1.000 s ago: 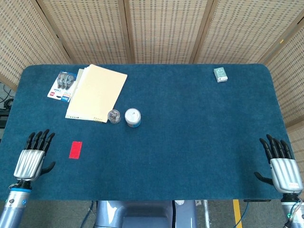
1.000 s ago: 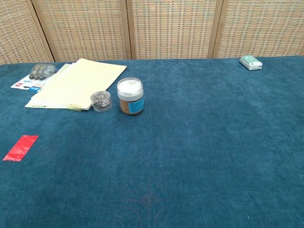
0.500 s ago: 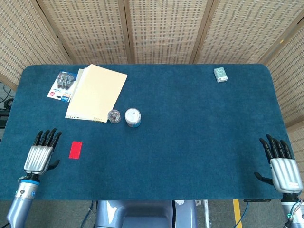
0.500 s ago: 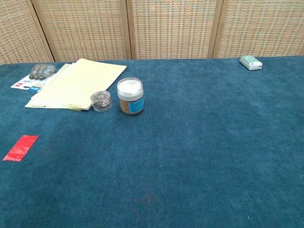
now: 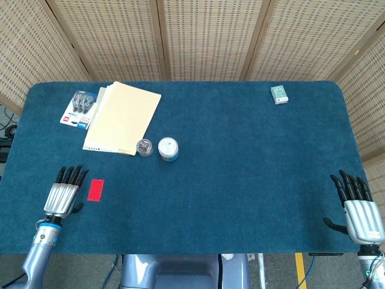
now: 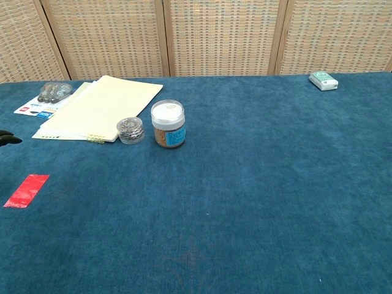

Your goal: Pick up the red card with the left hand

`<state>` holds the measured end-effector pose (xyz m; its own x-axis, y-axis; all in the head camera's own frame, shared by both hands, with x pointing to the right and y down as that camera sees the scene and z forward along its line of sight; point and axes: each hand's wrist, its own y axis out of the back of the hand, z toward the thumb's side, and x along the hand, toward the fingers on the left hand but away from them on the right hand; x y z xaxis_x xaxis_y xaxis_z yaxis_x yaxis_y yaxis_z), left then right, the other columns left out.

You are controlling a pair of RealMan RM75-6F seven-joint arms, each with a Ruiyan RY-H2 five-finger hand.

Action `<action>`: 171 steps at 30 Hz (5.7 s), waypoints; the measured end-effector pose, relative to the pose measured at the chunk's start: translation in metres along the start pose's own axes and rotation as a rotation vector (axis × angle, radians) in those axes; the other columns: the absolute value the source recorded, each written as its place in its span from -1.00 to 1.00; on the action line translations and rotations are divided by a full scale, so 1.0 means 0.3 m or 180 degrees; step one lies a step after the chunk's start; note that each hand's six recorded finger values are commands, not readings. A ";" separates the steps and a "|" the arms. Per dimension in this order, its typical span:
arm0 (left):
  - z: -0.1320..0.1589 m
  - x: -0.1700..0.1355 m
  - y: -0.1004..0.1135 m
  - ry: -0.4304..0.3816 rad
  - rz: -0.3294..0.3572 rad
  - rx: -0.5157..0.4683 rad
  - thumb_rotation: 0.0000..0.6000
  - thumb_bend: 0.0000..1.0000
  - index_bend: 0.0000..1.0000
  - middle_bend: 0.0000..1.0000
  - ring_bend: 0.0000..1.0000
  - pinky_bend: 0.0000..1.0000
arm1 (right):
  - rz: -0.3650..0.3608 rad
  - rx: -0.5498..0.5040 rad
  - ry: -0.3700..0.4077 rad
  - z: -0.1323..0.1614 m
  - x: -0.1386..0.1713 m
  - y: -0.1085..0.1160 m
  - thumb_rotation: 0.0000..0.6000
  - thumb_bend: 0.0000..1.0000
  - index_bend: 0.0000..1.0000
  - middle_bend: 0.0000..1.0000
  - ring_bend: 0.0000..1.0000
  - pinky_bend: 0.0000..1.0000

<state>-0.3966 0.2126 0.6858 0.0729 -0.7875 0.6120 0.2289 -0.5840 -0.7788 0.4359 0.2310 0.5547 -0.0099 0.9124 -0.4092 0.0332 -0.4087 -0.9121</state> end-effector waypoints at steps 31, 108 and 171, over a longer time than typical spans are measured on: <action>0.090 0.073 -0.037 -0.0061 -0.0146 0.0105 1.00 -0.46 -1.00 -1.00 -1.00 -1.00 | -0.0013 -0.0038 0.0013 -0.001 0.002 0.005 1.00 -0.85 -1.00 -1.00 -1.00 -1.00; 0.102 -0.026 0.026 -0.0163 0.0309 -0.0359 1.00 -0.37 -0.04 -1.00 -1.00 -1.00 | -0.0014 -0.0053 0.0009 -0.005 0.005 0.009 1.00 -0.84 -1.00 -1.00 -1.00 -1.00; 0.148 0.046 -0.088 -0.0109 0.0161 -0.0174 1.00 -0.29 0.05 -1.00 -1.00 -1.00 | -0.0023 -0.0078 0.0017 -0.006 0.007 0.012 1.00 -0.84 -1.00 -1.00 -1.00 -1.00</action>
<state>-0.3586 0.2258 0.7208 0.1163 -0.8095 0.5754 0.1709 -0.5544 -0.8145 0.4378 0.2317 0.5506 -0.0050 0.9154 -0.4025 0.0577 -0.4015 -0.9140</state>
